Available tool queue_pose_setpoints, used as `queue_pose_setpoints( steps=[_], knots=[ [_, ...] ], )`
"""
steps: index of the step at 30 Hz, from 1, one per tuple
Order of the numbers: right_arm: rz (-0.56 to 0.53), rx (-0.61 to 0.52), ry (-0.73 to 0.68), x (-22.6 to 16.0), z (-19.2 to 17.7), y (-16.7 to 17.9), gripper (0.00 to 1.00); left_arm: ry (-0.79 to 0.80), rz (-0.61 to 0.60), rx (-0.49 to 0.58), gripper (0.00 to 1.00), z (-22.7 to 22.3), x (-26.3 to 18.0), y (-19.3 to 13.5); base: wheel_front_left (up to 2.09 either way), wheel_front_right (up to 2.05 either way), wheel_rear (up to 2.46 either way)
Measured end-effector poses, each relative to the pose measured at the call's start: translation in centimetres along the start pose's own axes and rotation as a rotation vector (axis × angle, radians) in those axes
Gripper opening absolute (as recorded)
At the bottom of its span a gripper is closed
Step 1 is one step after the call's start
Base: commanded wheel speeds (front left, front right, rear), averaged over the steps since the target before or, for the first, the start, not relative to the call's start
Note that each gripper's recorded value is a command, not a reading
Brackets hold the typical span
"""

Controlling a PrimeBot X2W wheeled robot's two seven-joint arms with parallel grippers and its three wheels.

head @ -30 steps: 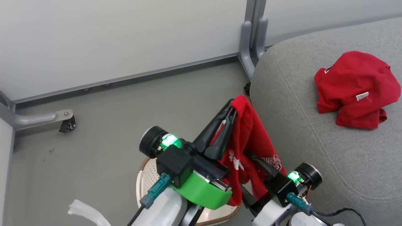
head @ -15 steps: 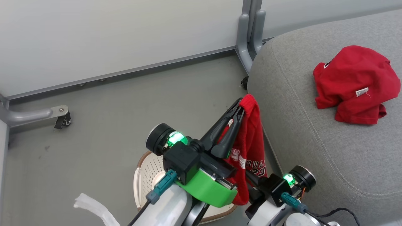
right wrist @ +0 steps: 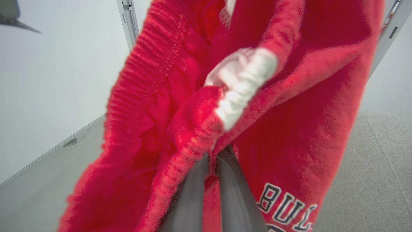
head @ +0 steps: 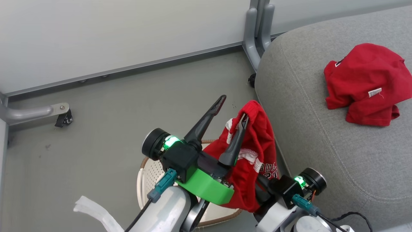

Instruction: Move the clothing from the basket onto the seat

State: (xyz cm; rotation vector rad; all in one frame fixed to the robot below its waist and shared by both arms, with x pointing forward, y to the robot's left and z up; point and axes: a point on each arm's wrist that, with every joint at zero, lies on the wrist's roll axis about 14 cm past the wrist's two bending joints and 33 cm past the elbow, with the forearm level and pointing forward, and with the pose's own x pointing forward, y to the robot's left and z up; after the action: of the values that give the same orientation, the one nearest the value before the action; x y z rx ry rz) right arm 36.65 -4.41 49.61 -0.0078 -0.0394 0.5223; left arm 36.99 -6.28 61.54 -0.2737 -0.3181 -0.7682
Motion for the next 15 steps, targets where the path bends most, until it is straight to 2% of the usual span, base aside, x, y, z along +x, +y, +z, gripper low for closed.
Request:
queue_pose_setpoints(
  steps=[15],
  knots=[
    [-0.038,0.026,-0.074,0.5,2.2,-1.0,0.00,0.091,0.069,0.040,1.00,-2.8,-1.4,2.8,0.00,0.00,0.00]
  ],
)
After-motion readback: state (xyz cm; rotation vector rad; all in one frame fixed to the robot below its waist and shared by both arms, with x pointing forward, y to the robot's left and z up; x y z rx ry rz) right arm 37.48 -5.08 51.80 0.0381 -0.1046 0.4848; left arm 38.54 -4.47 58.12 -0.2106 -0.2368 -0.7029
